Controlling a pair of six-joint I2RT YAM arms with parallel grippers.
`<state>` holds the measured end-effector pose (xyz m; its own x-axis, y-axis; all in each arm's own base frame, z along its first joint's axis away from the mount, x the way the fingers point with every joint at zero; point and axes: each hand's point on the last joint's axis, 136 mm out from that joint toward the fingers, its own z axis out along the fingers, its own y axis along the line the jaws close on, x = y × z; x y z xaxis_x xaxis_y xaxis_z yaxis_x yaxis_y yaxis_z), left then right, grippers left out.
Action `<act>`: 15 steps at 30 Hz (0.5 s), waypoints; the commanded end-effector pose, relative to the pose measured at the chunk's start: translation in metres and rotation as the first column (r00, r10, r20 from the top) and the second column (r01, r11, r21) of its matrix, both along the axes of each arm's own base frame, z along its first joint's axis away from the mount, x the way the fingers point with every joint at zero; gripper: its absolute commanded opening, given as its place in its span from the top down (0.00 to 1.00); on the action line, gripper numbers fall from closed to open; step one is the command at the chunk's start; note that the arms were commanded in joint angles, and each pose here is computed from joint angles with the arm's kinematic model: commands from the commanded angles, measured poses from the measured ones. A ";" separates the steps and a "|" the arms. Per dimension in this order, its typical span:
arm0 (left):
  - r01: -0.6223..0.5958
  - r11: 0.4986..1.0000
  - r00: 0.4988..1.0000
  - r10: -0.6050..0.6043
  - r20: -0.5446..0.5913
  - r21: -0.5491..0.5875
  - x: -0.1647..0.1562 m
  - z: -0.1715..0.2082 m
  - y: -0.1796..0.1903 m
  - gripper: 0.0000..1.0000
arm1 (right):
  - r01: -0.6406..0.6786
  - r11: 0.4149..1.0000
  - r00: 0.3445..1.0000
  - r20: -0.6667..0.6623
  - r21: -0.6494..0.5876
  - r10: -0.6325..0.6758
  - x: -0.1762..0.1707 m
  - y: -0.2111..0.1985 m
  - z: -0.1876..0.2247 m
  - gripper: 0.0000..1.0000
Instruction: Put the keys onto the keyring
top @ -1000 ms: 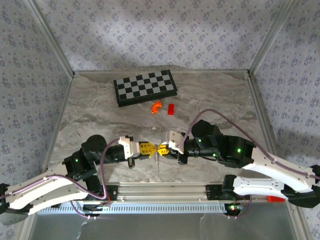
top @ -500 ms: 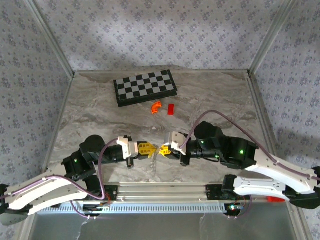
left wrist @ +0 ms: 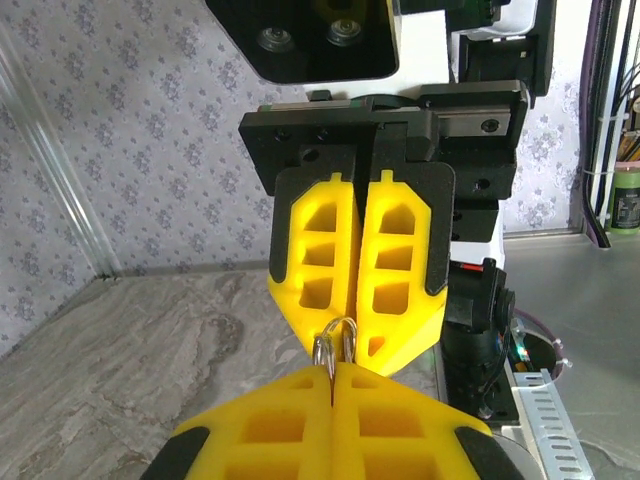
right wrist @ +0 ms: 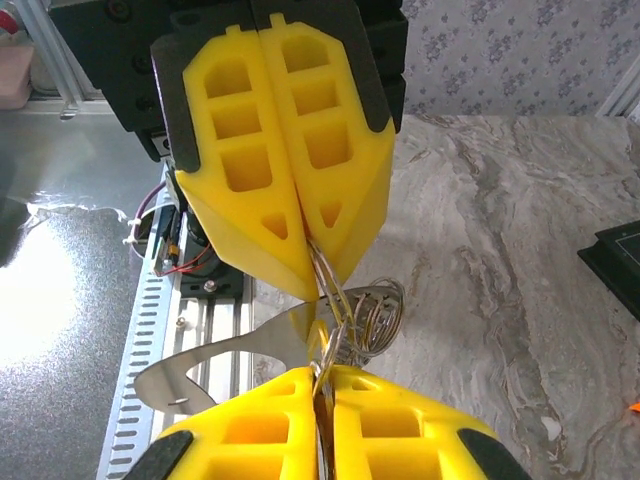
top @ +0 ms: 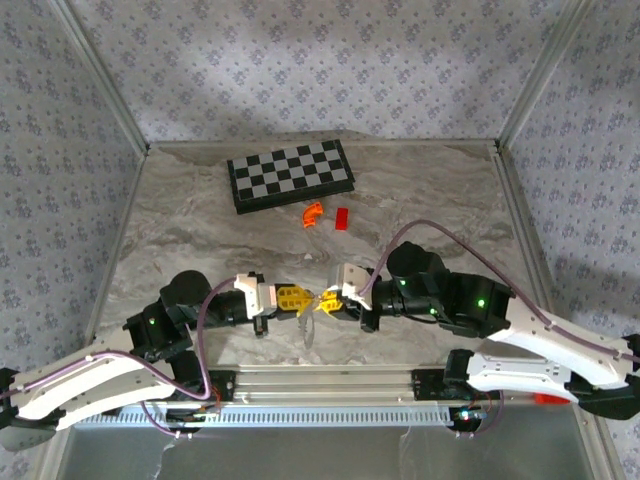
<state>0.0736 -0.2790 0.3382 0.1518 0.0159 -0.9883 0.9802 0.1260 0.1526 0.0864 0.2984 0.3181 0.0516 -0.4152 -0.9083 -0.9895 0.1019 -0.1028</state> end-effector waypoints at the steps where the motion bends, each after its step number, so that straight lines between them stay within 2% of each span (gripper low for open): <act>1: 0.061 0.992 0.997 -0.056 0.051 -0.112 -0.015 0.034 0.008 1.00 | 0.064 0.997 0.997 -0.033 -0.043 -0.065 0.011 -0.008 -0.015 0.90; 5: 0.061 0.992 0.997 -0.056 0.050 -0.112 -0.015 0.034 0.009 1.00 | 0.073 0.996 0.997 -0.032 -0.050 -0.074 0.014 -0.008 -0.017 0.87; 10: 0.061 0.993 0.997 -0.057 0.049 -0.100 -0.015 0.031 0.007 1.00 | 0.049 0.998 0.999 -0.004 0.025 -0.049 0.009 -0.009 0.002 0.66; 15: 0.084 0.992 0.996 -0.081 0.045 -0.091 -0.018 0.030 0.006 1.00 | 0.004 0.988 0.999 0.039 0.157 -0.010 -0.003 -0.016 0.030 0.57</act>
<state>0.0661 -0.2779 0.3389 0.1584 -0.0025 -0.9874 0.9834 0.0901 0.1575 0.0902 0.2856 0.3236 0.0426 -0.3671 -0.9292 -0.9854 0.1383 -0.0998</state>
